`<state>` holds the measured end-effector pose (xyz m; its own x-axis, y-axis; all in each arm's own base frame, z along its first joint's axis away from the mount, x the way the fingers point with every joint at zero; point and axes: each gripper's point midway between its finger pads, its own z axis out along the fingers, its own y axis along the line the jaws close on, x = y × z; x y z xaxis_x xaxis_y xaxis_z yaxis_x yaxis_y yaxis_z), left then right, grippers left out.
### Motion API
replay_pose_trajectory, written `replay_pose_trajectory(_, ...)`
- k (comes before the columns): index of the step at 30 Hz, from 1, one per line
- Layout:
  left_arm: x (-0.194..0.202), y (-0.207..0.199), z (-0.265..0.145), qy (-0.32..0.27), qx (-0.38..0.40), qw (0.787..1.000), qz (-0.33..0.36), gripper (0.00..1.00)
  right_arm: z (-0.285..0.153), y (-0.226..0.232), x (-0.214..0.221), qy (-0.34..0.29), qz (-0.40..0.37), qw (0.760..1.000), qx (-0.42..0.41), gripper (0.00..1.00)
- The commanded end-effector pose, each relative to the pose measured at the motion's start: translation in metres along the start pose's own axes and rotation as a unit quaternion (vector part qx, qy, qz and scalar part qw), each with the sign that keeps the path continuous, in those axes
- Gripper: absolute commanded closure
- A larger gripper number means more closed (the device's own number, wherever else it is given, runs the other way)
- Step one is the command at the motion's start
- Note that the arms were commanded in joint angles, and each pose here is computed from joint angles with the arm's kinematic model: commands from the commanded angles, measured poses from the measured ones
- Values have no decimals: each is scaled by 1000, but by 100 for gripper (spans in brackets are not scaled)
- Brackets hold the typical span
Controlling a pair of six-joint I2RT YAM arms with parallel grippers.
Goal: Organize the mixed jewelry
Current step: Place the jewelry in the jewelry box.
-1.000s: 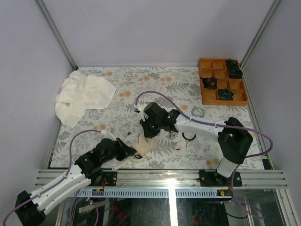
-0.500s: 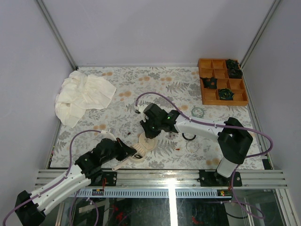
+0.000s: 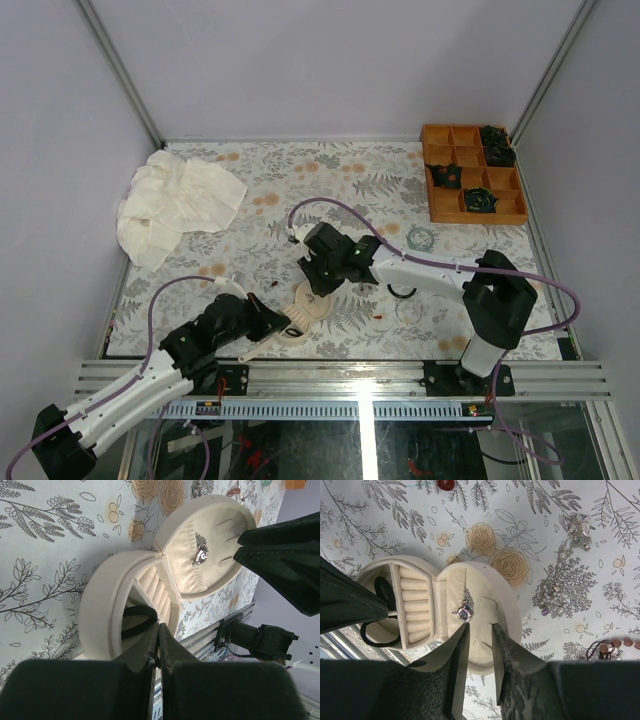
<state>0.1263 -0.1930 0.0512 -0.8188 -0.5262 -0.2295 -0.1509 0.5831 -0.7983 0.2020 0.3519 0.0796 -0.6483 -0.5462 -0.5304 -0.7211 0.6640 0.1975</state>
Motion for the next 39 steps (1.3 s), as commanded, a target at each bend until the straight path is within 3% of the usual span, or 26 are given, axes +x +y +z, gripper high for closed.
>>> replay_pose_trajectory(1, 4, 16, 4, -1, -18, 1000, -1, 100, -15, 2, -22, -39, -10, 999, 21, 68)
replay_pose_trajectory(8, 4, 18, 5, -1, -19, 1000, -3, 100, -8, -3, -27, -40, -13, 998, 49, 67)
replay_pose_trajectory(39, 5, 21, 5, -1, -21, 1000, -4, 100, 13, 5, -26, -26, -10, 999, 32, 67)
